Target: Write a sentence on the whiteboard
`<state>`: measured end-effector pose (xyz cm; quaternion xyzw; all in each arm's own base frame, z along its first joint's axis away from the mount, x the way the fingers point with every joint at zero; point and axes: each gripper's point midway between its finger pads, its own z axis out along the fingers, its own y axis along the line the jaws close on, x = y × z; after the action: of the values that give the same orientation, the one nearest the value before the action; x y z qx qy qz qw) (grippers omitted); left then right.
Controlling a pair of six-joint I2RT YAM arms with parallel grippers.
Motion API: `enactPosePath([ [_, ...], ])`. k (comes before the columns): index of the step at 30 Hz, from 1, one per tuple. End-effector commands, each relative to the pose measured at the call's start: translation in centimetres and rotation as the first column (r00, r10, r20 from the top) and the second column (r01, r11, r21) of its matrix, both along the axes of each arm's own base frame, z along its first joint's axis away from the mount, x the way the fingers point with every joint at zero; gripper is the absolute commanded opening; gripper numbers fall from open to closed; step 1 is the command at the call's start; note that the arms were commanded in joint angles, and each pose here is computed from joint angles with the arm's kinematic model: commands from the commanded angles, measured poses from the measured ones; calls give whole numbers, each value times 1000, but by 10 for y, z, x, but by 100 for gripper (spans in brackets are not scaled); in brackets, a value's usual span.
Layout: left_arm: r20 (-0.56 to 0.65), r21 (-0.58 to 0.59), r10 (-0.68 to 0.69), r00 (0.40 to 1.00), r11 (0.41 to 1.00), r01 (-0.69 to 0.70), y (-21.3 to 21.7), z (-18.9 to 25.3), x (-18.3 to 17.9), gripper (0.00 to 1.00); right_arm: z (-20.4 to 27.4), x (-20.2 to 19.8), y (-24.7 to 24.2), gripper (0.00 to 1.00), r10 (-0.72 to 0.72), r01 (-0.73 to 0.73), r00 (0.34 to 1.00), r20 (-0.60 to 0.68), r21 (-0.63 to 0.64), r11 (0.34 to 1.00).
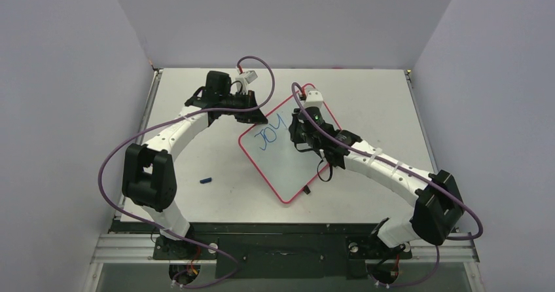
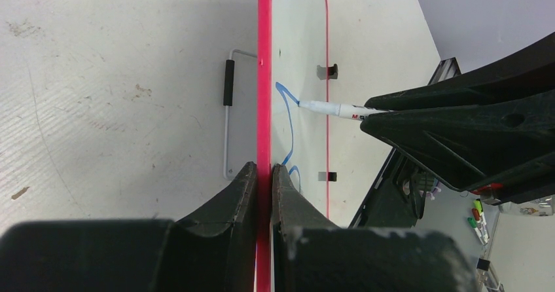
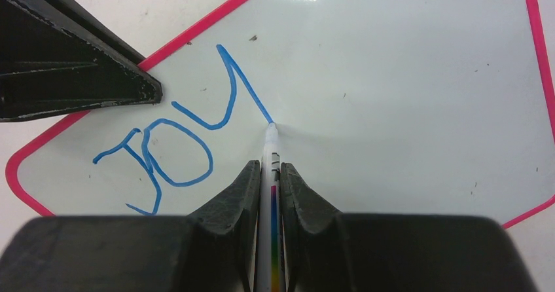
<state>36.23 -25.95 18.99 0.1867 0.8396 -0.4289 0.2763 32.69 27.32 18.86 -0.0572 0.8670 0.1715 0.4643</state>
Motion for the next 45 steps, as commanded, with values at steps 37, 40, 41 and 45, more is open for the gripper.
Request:
enactPosePath([
  [37,110,-33,-88,990,995,93,-17,38,-7,0,51,-27,-8,0,8,-10,998,55,44,999],
  [40,107,-30,-81,991,996,85,-17,40,-5,0,53,-33,-13,0,3,-7,998,61,56,998],
  [41,104,-30,-78,992,996,82,-17,41,-5,0,53,-33,-14,0,1,-5,998,62,59,998],
  [45,100,-18,-59,993,998,61,-15,44,-3,0,52,-40,-20,0,2,-6,998,68,70,998],
])
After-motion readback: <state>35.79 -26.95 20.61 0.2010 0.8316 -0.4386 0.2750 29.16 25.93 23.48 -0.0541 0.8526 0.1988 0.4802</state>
